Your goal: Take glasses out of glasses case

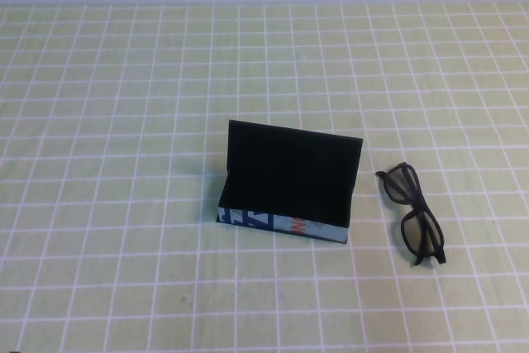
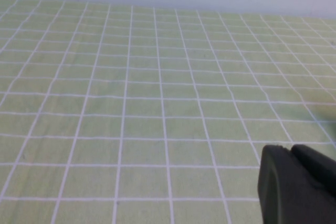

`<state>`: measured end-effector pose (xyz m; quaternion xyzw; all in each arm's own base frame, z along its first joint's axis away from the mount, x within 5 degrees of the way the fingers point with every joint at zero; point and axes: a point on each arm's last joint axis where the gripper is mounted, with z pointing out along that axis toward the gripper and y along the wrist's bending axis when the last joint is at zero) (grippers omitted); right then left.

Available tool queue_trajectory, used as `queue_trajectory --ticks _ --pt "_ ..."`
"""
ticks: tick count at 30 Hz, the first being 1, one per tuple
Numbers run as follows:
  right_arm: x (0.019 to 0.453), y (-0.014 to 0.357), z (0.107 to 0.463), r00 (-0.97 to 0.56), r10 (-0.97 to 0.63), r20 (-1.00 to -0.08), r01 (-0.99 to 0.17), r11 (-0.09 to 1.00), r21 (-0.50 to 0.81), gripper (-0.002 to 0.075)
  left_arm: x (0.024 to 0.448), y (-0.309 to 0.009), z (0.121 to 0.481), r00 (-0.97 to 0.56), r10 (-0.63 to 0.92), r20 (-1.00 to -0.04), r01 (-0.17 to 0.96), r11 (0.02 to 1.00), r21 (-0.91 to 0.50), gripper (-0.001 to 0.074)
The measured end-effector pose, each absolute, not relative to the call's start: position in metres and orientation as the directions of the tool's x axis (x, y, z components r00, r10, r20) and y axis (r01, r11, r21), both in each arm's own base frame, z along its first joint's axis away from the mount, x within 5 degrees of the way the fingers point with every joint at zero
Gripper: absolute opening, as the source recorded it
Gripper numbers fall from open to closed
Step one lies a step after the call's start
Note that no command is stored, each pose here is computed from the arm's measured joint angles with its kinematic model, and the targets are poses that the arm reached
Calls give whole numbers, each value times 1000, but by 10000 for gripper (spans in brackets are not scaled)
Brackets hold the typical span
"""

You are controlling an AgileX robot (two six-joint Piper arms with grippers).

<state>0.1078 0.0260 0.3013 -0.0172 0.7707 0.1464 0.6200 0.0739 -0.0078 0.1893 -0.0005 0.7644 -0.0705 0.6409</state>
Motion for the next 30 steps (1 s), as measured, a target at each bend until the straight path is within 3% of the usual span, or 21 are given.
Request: queue_trajectory --ticks 22,26,30 --pt "101 23 301 -189 119 -975 -205 966 158 -16 74 -8 189 -178 -102 -979 91 989 -119 -4" --pt "88 17 286 -97 94 -991 -178 978 110 -16 74 -8 189 -178 -102 -979 91 989 -119 -4" --pt "74 12 248 -35 102 -994 -150 983 106 -16 74 -8 189 -178 -102 -979 91 989 -119 -4"
